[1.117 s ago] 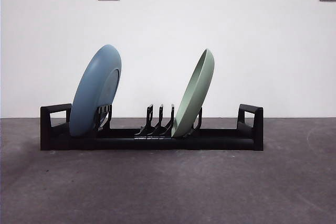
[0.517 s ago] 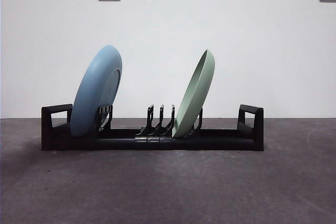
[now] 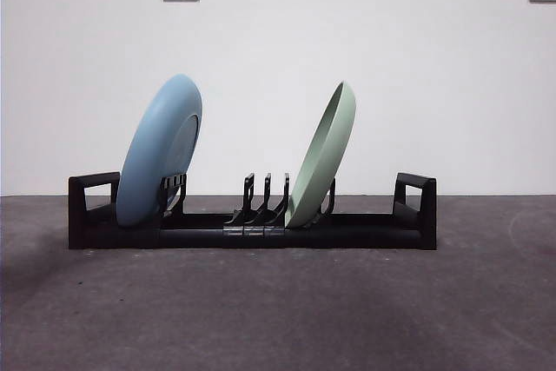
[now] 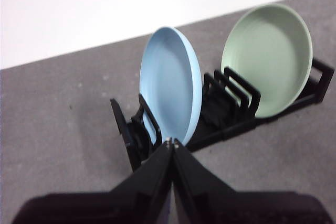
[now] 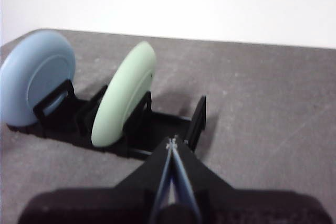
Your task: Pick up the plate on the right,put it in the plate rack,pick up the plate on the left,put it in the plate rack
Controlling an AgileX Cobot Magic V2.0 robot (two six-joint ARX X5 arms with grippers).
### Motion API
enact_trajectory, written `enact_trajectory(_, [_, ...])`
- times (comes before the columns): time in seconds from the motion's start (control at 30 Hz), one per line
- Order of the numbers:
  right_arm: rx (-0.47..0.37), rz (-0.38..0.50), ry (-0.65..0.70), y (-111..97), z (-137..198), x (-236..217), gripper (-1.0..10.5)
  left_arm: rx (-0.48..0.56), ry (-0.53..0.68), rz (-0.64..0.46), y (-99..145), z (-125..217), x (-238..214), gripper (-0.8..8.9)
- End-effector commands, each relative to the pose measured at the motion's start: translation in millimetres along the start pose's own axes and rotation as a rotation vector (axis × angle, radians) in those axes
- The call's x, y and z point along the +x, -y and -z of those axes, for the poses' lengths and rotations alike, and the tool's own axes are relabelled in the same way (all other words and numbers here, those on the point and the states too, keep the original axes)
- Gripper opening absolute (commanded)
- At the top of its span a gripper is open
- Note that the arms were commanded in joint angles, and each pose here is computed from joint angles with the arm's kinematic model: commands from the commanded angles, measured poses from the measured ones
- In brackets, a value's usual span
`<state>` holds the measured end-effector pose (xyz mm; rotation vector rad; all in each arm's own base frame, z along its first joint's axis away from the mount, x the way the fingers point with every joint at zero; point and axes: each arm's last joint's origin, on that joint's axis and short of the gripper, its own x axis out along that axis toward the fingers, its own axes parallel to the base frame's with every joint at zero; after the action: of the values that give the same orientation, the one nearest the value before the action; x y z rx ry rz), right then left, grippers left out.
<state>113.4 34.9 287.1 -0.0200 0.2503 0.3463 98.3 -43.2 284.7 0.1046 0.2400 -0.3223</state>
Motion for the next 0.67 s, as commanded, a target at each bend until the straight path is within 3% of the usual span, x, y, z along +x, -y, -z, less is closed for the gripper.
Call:
enact_trajectory(0.03, [0.002,0.06,0.003,2,2,1,-0.1,-0.019,0.031,-0.002,0,-2,0,-0.08])
enact_trajectory(0.13, [0.045,0.1,-0.009,3,3,3,0.0,-0.019,0.012,-0.003,0,0,0,-0.03])
enact_trajectory(0.67, [0.045,0.1,-0.028,3,4,7,0.0,-0.003,-0.095,-0.001,0,10,1,-0.03])
